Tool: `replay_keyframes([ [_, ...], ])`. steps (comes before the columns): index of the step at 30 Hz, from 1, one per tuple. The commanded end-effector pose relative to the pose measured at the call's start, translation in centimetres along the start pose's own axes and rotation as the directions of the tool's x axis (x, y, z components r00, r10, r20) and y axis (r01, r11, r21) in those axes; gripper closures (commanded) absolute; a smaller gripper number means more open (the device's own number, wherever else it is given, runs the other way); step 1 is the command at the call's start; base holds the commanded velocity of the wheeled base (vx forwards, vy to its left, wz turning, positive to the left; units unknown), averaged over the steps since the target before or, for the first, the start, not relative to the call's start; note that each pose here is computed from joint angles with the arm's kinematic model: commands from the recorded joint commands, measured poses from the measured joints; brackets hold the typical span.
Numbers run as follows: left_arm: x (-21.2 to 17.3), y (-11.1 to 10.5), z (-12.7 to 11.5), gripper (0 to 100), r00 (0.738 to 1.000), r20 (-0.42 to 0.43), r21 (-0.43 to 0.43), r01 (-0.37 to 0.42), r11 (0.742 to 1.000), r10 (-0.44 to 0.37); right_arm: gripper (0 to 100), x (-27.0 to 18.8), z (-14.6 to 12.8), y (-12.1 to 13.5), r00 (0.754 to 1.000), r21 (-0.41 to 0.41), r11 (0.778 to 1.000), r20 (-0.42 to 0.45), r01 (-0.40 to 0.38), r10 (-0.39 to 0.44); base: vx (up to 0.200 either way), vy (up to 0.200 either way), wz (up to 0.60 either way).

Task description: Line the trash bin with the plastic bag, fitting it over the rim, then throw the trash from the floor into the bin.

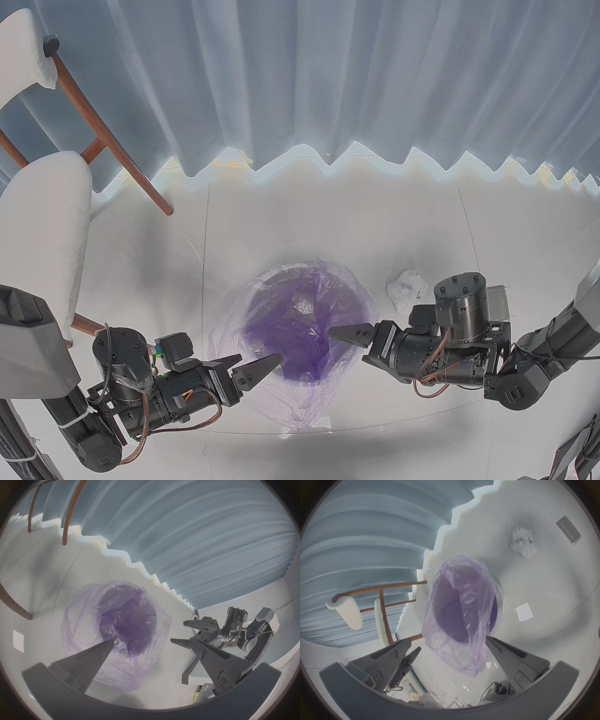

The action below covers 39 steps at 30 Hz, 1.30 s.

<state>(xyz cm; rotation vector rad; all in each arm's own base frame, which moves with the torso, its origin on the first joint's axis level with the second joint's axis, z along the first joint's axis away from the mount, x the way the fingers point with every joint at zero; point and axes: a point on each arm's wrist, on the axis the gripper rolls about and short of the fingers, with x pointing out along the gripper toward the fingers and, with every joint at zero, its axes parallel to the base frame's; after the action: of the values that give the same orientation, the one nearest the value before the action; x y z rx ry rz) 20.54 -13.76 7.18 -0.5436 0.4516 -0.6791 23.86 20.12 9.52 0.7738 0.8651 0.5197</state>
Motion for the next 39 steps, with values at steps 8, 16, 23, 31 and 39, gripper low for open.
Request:
replay_keyframes([
  [8,0.2,0.3,-0.7,0,0.999,-0.032,-0.003,-0.013,1.000,0.013,0,2.4,2.3,-2.9,0.994,0.012,0.995,0.056,0.098,-0.098,0.000,0.000,0.00],
  [16,0.5,0.5,-1.5,0,0.997,-0.069,0.000,-0.025,1.000,0.025,100,3.9,2.3,-4.6,0.989,0.009,0.992,0.074,0.127,-0.128,0.000,0.000,0.00],
  [23,0.4,0.5,-1.6,0,0.997,-0.074,0.001,-0.026,1.000,0.026,100,4.0,2.2,-5.2,0.988,0.002,0.992,0.088,0.128,-0.128,0.000,0.000,0.00],
  [31,0.4,0.5,-1.7,0,0.997,-0.076,0.000,-0.026,1.000,0.026,100,4.3,2.1,-8.2,0.976,-0.036,0.977,0.058,0.212,-0.210,0.000,0.000,0.00],
  [39,0.4,0.4,-1.7,0,0.997,-0.077,0.001,-0.023,1.000,0.023,100,5.6,1.1,-10.0,0.965,-0.058,0.963,0.012,0.262,-0.261,0.000,0.000,0.00],
])
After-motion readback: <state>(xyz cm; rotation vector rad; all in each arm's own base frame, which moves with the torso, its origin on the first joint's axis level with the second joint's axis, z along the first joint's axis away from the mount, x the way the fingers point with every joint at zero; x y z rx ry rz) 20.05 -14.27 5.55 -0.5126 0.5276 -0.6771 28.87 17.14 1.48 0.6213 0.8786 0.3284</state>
